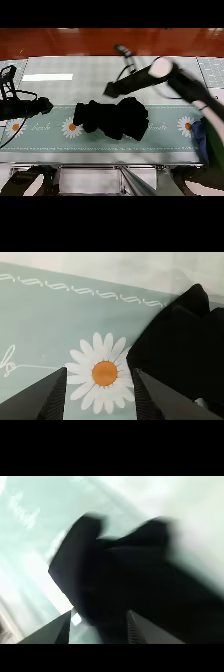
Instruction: Fold the shirts.
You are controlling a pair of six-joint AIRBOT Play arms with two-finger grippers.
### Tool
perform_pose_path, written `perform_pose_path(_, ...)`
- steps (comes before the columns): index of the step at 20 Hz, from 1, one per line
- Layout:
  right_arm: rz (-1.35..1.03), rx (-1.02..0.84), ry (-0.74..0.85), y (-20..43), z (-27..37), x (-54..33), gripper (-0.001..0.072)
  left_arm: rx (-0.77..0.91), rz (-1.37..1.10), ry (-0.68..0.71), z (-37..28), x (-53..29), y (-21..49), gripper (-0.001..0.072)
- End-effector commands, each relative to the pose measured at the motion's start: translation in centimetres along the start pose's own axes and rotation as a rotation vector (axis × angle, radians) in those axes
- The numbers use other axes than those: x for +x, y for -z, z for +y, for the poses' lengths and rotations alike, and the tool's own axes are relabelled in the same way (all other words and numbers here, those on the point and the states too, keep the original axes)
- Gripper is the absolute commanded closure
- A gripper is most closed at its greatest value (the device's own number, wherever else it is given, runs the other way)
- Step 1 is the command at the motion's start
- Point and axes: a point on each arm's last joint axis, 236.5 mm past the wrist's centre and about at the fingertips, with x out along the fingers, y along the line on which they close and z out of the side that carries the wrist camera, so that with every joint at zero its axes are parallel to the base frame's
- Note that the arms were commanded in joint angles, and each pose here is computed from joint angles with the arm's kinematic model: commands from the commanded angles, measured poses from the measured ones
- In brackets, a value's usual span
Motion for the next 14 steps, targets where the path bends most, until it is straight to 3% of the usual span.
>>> perform_pose_path(1,-0.015,0.104,0.312,2.0,-11.1,-13.1,0.0299,-0.106,0.042,-0.071,3.9,-0.4,0.5,0.0202)
perform_pose_path(3,-0.08,0.275,0.477,6.8,-17.6,-18.3,0.0299,-0.272,0.098,0.034,4.3,0.9,1.8,0.0202)
perform_pose_path(4,-0.137,0.38,0.477,9.1,-19.4,-18.9,0.0299,-0.333,0.142,0.195,2.2,2.1,2.7,0.0202)
perform_pose_path(6,-0.222,0.545,0.365,13.2,-20.7,-17.2,0.0299,-0.394,0.161,0.538,-2.6,3.4,3.0,0.0202)
perform_pose_path(7,-0.236,0.599,0.285,14.9,-20.4,-15.9,0.0299,-0.391,0.159,0.636,-3.8,3.8,3.0,0.0202)
perform_pose_path(9,-0.216,0.654,0.195,17.4,-19.9,-14.0,0.03,-0.338,0.179,0.683,-4.3,5.0,3.4,0.0202)
perform_pose_path(14,-0.164,0.677,0.179,19.6,-19.7,-12.5,0.0299,-0.211,0.285,0.757,-7.2,9.1,5.8,0.0202)
